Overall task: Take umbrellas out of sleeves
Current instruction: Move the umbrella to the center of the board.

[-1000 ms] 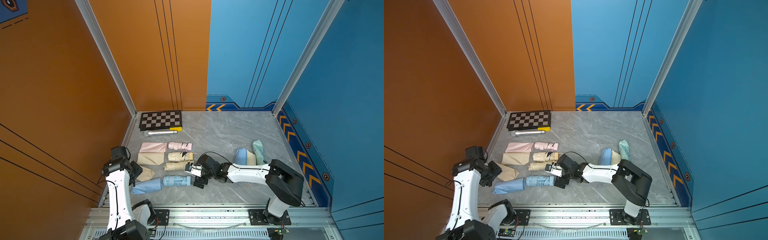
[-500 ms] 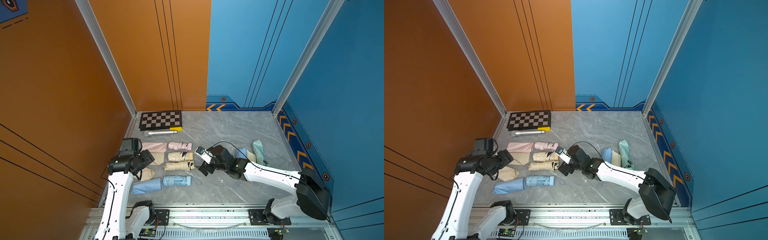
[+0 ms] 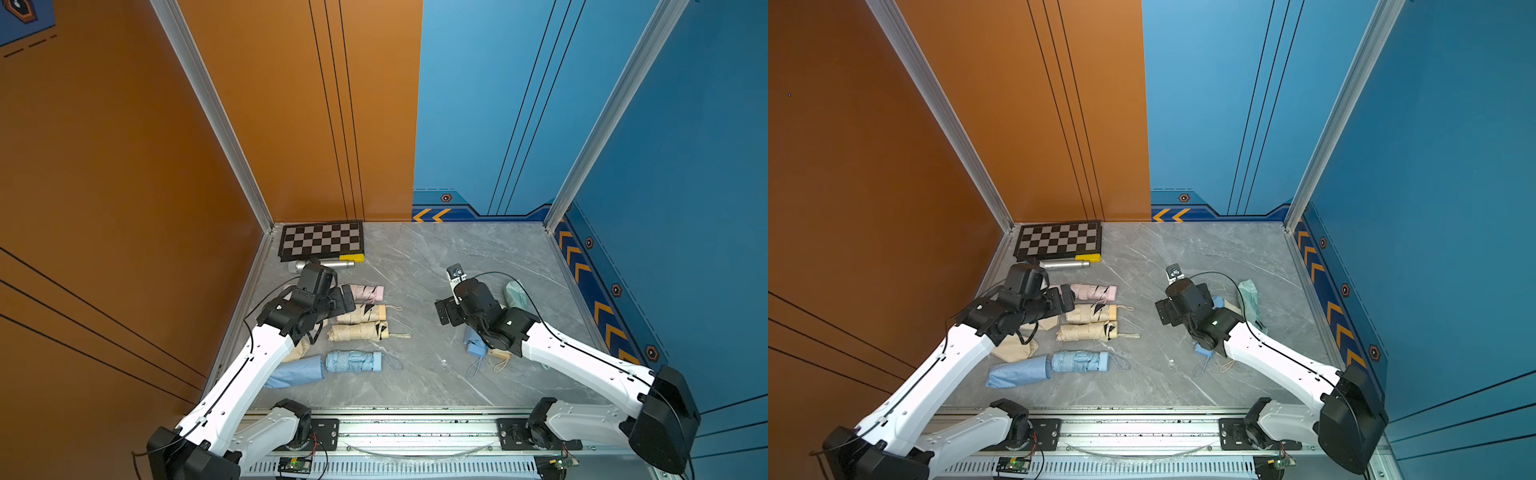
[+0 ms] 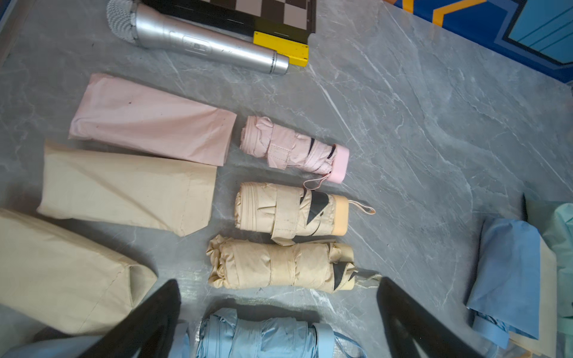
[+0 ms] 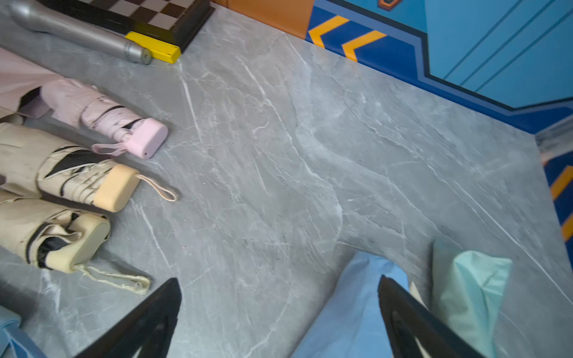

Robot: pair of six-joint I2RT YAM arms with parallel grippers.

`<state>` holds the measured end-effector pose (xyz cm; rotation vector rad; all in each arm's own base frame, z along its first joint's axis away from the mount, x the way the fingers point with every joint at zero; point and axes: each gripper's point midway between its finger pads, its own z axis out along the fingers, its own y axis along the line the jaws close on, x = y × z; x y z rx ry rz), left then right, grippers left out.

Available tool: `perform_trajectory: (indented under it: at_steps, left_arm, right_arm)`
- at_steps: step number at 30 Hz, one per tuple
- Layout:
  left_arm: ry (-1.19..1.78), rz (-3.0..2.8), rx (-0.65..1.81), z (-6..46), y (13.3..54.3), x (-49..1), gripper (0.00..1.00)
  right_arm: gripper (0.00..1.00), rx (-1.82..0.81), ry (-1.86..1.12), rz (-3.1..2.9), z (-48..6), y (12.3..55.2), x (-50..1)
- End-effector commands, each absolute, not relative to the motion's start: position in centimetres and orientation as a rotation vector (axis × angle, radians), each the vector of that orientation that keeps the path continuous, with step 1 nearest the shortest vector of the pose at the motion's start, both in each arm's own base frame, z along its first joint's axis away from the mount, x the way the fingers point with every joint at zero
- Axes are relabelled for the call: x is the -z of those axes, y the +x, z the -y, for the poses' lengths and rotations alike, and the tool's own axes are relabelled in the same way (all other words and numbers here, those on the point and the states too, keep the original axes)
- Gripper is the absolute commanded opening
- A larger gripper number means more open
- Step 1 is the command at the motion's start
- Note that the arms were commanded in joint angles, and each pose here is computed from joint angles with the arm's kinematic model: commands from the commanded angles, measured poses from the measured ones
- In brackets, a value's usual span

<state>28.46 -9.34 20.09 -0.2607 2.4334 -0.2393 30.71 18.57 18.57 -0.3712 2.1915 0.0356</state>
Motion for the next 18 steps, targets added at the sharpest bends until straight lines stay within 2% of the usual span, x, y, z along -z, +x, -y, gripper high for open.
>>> perform_trajectory:
  at_steps: [1, 6, 14, 18]
  left_arm:
    - [-0.136, -2.404, 0.17, 10.7, 28.8, -20.3, 0.98]
    - [-0.04, -2.395, 0.214, 13.1, 27.8, -20.1, 0.98]
    - [0.056, -2.373, 0.288, 16.0, 27.5, -20.5, 0.98]
    - [0.01, -2.328, 0.272, 15.6, 28.0, -20.8, 0.98]
  right_arm:
    - [1.0, 0.039, -0.019, -2.301, -12.7, 30.4, -17.3]
    - [1.0, -0.027, 0.251, -2.384, -9.1, 30.0, -15.1]
    - [0.99, 0.052, 0.343, -2.467, -8.0, 29.9, -12.8]
    - [0.95, 0.064, 0.377, -2.509, -8.3, 29.9, -11.4]
